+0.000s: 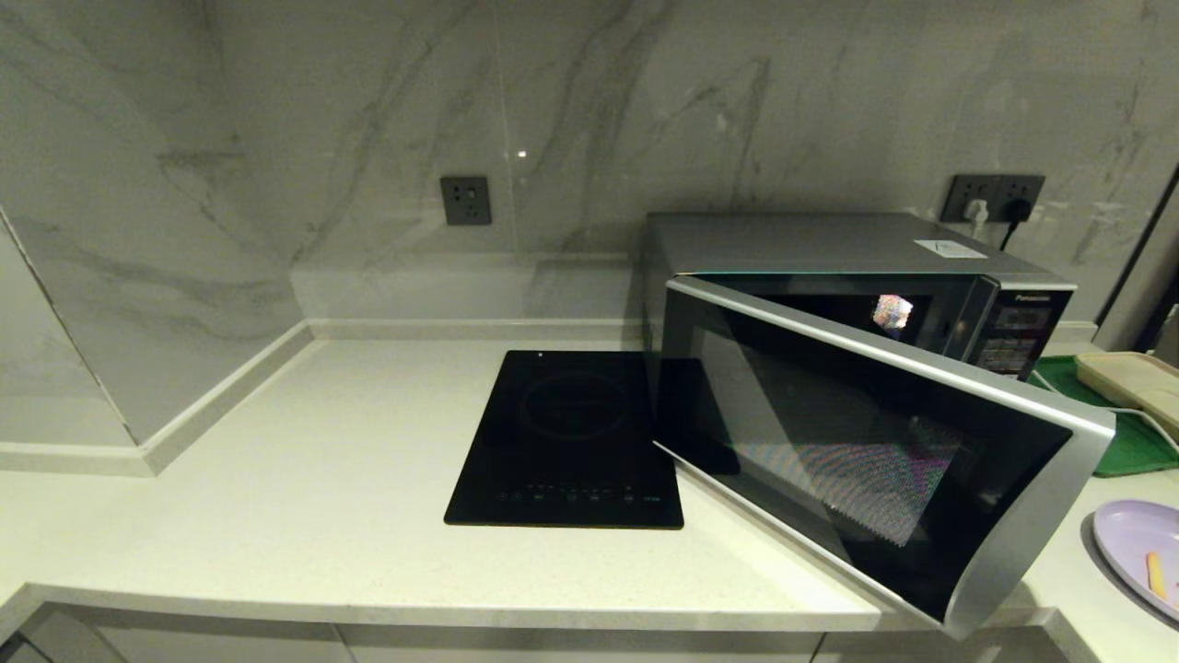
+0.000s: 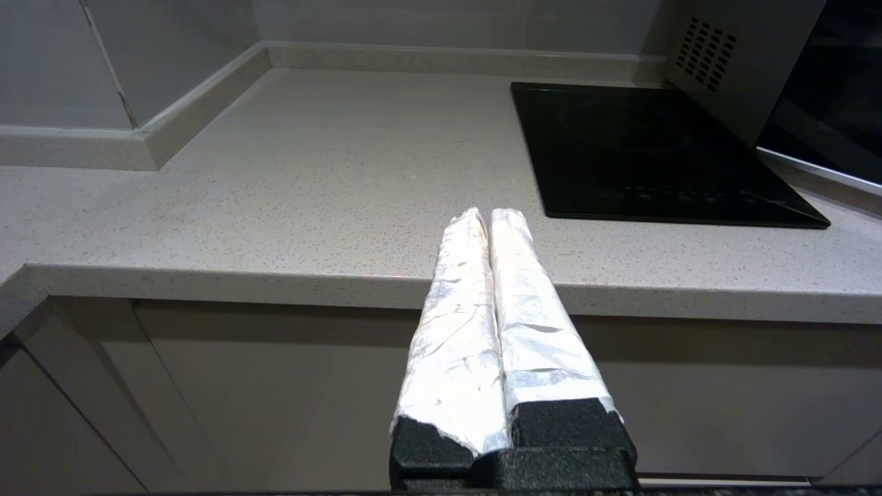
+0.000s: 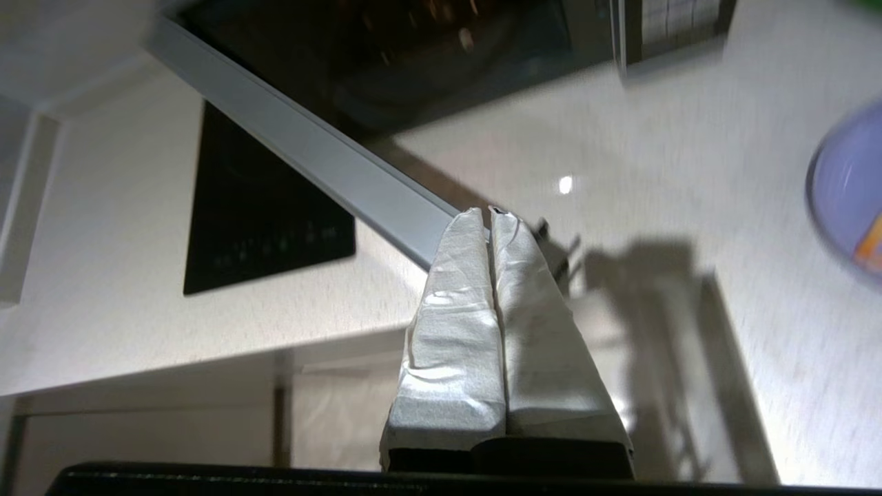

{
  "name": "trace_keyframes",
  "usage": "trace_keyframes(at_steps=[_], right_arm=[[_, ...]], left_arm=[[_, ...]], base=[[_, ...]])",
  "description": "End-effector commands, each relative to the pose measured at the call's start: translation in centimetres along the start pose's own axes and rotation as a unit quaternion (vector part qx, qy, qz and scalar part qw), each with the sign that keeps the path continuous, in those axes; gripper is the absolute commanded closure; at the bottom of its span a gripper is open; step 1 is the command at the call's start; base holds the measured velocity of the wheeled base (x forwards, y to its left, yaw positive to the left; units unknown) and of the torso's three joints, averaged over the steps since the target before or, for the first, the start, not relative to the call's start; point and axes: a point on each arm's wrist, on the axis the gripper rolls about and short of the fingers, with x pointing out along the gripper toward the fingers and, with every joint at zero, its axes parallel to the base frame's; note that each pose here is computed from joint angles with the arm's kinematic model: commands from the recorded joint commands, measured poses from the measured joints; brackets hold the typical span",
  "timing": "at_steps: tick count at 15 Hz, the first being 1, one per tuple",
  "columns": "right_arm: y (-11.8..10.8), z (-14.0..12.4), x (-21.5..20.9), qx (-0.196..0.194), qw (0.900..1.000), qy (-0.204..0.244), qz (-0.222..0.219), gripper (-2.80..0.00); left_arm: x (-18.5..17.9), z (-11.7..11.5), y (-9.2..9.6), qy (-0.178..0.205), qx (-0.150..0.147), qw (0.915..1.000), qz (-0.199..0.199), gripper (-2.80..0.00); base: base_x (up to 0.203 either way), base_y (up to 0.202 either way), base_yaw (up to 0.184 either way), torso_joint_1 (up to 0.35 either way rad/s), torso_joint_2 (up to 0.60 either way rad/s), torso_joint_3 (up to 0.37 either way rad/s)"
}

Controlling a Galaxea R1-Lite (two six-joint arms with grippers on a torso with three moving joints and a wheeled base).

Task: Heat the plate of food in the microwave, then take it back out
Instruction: Open the microwave oven

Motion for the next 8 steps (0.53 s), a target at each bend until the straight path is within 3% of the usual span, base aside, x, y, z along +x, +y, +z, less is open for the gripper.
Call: trace_keyframes(at_steps=[1,3,5,8], right_arm=[[-1.2,-1.3,1.1,0.043,0.996,0.08,-0.02,0.0],[-1.3,-2.7,0.6,0.063,0.987,0.148,0.022,0.0],[-1.2,-3.5,0.4,0.054,0.98,0.18,0.068,0.0],[-0.6,-4.3,-0.2,0.036,0.973,0.211,0.087,0.0]], left_arm=[[0.0,0.0,0.0,0.0,0.0,1.0,0.001,0.0],[0.0,0.0,0.0,0.0,0.0,1.0,0.001,0.0],[0.0,0.0,0.0,0.0,0.0,1.0,0.001,0.0],[0.0,0.0,0.0,0.0,0.0,1.0,0.001,0.0]], base=[[0.0,0.0,0.0,0.0,0.0,0.0],[0.0,0.0,0.0,0.0,0.0,0.0],[0.0,0.0,0.0,0.0,0.0,0.0],[0.0,0.0,0.0,0.0,0.0,0.0]])
